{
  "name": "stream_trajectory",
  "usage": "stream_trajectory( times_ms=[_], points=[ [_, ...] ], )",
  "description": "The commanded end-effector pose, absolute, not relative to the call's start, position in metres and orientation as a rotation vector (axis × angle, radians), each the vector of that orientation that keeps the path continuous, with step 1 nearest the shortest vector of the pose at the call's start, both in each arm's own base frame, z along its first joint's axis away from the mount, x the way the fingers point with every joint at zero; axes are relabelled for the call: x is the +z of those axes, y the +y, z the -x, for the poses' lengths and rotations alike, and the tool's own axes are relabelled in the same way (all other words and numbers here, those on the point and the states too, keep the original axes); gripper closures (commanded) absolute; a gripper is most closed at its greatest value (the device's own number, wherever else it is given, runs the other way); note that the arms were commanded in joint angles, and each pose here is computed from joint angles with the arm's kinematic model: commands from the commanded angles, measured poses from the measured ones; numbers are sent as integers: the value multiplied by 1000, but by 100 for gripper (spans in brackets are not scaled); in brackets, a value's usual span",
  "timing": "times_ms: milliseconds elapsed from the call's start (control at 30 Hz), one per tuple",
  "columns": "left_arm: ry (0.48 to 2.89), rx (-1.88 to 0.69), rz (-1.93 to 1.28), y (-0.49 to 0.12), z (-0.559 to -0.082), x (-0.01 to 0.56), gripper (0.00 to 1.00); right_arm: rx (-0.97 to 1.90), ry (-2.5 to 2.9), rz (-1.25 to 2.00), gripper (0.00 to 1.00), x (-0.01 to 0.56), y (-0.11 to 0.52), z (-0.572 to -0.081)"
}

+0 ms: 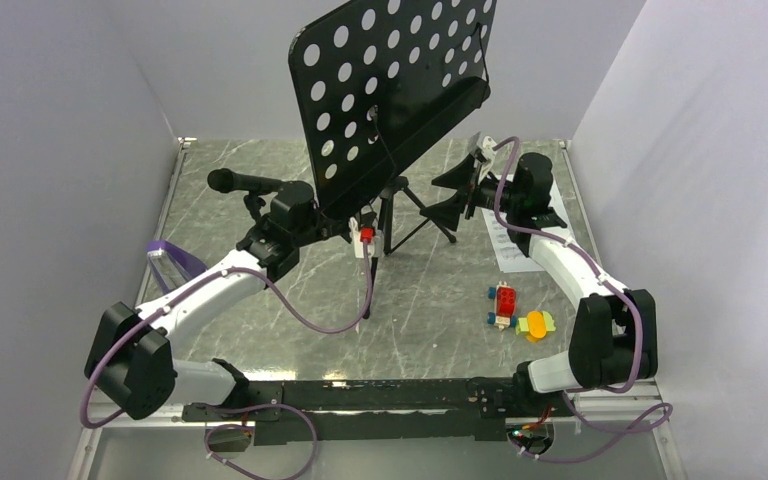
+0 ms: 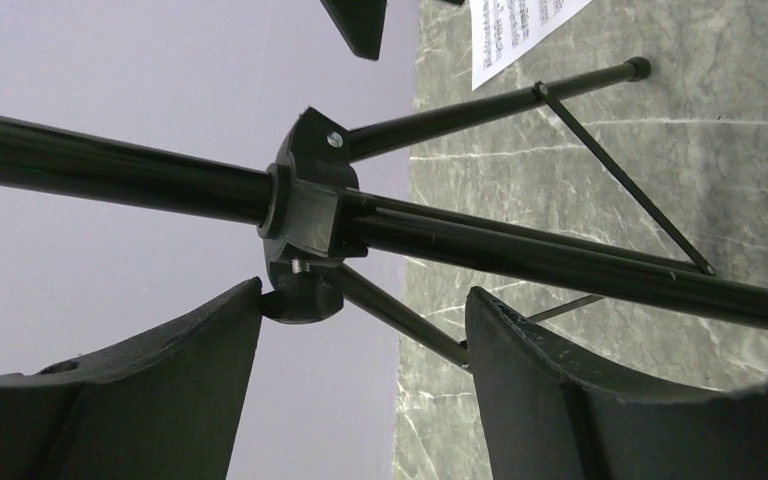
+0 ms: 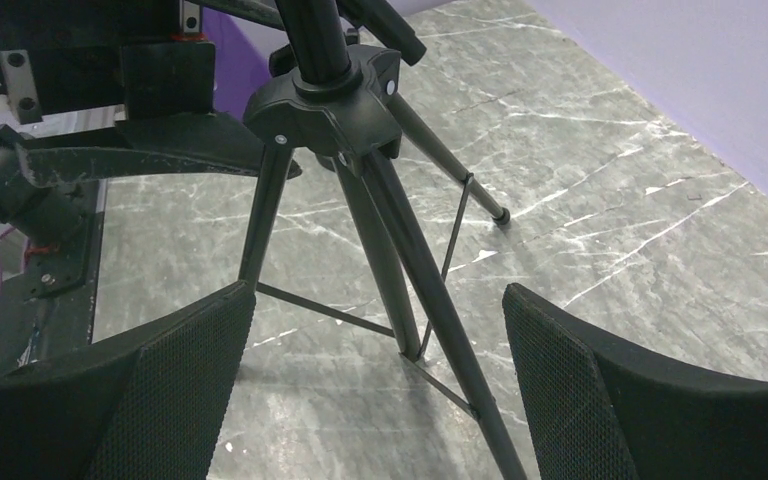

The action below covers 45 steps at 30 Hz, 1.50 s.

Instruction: Pack up the instrument practice props

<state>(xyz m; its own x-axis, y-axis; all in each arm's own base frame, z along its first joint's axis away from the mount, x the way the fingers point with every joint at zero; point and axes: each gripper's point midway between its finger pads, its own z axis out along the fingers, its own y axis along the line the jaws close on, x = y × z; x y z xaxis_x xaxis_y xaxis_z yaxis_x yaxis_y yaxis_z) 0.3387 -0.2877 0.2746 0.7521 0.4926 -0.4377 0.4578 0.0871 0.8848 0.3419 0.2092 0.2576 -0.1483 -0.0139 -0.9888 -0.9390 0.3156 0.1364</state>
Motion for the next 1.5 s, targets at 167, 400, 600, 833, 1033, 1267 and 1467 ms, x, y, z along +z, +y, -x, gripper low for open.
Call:
stream_trajectory(
  times_ms=[167,400,600,833,1033,1267,1467],
  points=[
    [1006,-18,-1724,-273,-337,190,28,1003,1435,936,3,274,206,-343],
    [1142,-73,-1580,-267,-337,194,26,978,1436,941,4,271,205,-341],
    [1466,-242,-1375,-244,-330,174,26,988,1380,955,4,286,207,-337],
    [1444,-325,-1393,-239,-298,179,24,1094,1300,954,3,317,215,-331],
    [1431,-421,-1303,-250,-296,206,24,1255,1234,851,3,344,227,-337],
    [1397,-519,-1332,-266,-287,216,24,1351,1185,870,0,359,261,-333],
    [1382,-575,-1378,-275,-281,208,26,1398,1144,886,0,371,284,-332]
  ],
)
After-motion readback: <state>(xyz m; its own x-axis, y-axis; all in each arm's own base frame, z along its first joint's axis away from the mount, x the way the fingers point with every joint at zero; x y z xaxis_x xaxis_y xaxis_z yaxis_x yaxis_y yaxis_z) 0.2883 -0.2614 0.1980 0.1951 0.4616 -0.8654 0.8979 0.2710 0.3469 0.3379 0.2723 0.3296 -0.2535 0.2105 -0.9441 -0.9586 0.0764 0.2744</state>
